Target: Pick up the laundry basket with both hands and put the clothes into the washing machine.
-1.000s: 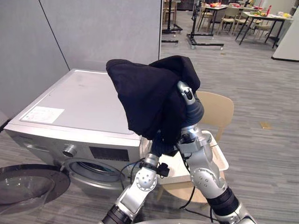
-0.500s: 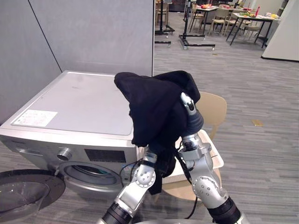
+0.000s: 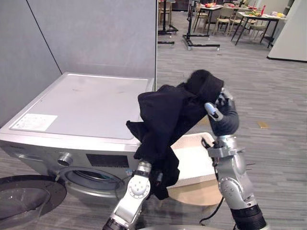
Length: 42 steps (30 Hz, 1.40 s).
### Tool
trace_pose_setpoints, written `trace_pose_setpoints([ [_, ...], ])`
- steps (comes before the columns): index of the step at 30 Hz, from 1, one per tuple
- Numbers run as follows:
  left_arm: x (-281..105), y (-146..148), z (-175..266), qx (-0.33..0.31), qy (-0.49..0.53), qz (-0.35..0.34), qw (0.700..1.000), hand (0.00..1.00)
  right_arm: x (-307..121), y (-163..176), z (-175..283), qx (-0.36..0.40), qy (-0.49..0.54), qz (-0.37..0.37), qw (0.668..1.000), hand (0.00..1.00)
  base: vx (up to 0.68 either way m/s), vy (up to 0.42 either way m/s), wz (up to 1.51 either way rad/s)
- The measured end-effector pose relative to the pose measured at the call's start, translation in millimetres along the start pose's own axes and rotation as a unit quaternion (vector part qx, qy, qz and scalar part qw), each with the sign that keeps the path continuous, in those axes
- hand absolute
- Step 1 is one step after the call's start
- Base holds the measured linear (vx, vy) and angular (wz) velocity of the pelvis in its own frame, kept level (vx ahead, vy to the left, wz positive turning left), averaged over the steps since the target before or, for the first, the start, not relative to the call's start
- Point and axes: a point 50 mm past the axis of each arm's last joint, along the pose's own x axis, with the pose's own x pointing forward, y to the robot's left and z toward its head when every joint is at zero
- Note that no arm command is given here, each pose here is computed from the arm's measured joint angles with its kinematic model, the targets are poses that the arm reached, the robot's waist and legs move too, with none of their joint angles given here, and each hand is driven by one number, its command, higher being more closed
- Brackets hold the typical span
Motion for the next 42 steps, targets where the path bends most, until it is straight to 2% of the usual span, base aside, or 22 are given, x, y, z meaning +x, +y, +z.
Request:
trace_pose_setpoints([
  [5,-6.1,7.0,-6.4,0.000,0.016,0.007,1.000,1.00,2.5,-21.9,25.1,-0.095,-0.048,-0.041,0.993,0.00,0.04,-0.010,-0.04],
  [10,-17.8,10.5,-15.1,-0.013,0.036,0.002,0.999,1.00,-2.0,-47.1,48.0,-0.197,-0.078,-0.101,0.972,0.00,0.03,-0.008,0.00],
  [14,-27.2,17.6,-22.7,-0.015,0.057,0.004,0.998,1.00,-24.4,-72.9,52.6,-0.246,-0.054,-0.166,0.953,0.00,0.00,0.000,0.00],
  [21,-44.5,23.8,-34.5,-0.033,0.093,0.003,0.995,1.00,-76.2,-122.3,38.7,-0.280,0.041,-0.293,0.913,0.00,0.00,0.000,0.00],
  [23,-53.4,26.2,-39.8,-0.034,0.110,0.001,0.993,1.00,-103.6,-134.8,22.0,-0.295,0.111,-0.330,0.890,0.00,0.00,0.000,0.00],
  [25,-57.2,29.7,-42.1,-0.033,0.117,0.004,0.993,1.00,-118.3,-141.0,14.3,-0.299,0.144,-0.351,0.875,0.00,0.00,0.000,0.00],
  [29,-68.7,36.5,-51.0,-0.031,0.143,0.007,0.989,1.00,-163.6,-153.3,-4.4,-0.309,0.233,-0.408,0.827,0.00,0.03,-0.003,0.05],
  [32,-79.1,38.9,-65.0,-0.022,0.178,-0.004,0.984,1.00,-201.5,-156.2,-29.4,-0.292,0.312,-0.445,0.787,0.00,0.02,-0.002,0.05],
  [34,-83.6,39.6,-72.7,-0.019,0.196,-0.004,0.980,1.00,-229.4,-154.8,-46.2,-0.270,0.367,-0.467,0.758,0.00,0.02,-0.004,0.07],
  [38,-93.2,42.7,-84.6,-0.012,0.228,-0.005,0.973,1.00,-299.6,-136.6,-78.0,-0.210,0.502,-0.504,0.671,0.00,0.02,-0.005,0.14],
  [42,-96.9,44.4,-89.3,-0.011,0.242,0.001,0.970,1.00,-323.3,-118.0,-92.6,-0.176,0.563,-0.496,0.638,0.00,0.00,0.000,0.00],
])
